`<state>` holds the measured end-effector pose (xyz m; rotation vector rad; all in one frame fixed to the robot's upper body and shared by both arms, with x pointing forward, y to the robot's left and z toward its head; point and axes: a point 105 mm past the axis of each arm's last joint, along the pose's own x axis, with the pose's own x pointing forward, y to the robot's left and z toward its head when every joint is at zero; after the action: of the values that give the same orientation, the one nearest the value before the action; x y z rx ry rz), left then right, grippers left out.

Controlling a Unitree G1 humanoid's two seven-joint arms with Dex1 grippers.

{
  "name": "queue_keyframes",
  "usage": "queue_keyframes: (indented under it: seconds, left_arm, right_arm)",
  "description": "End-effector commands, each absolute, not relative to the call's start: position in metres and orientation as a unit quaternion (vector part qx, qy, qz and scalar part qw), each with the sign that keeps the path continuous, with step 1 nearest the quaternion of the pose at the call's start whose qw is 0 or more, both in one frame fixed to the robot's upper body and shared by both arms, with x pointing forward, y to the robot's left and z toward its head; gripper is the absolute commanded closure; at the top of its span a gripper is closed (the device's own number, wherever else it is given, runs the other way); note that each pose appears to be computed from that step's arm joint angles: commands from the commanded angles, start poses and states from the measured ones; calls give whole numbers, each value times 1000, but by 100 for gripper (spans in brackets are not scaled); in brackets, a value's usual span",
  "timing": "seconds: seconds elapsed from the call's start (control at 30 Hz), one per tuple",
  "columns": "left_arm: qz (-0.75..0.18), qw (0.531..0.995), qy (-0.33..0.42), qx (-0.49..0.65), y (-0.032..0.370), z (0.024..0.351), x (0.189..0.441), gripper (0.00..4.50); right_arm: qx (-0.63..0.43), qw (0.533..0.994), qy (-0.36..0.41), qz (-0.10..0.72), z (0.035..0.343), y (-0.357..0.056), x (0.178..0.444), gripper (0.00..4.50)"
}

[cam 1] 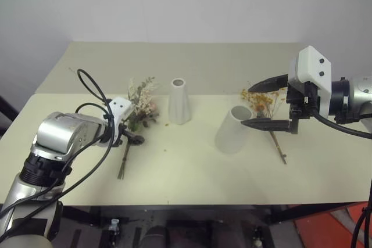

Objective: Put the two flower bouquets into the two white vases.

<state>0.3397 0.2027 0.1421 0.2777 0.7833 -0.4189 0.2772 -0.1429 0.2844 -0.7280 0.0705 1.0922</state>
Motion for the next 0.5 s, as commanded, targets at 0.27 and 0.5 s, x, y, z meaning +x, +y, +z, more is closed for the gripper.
queue_keyframes:
  seconds: [0.27,0.5]
  left_arm:
    - [-185,899,377,125,204,145,351,92]
    - [-188,900,373,121,201,143,354,314]
  right_arm:
    - [-348,796,13,495,295,-143,278,0]
    - [-348,798,15,491,294,-144,279,0]
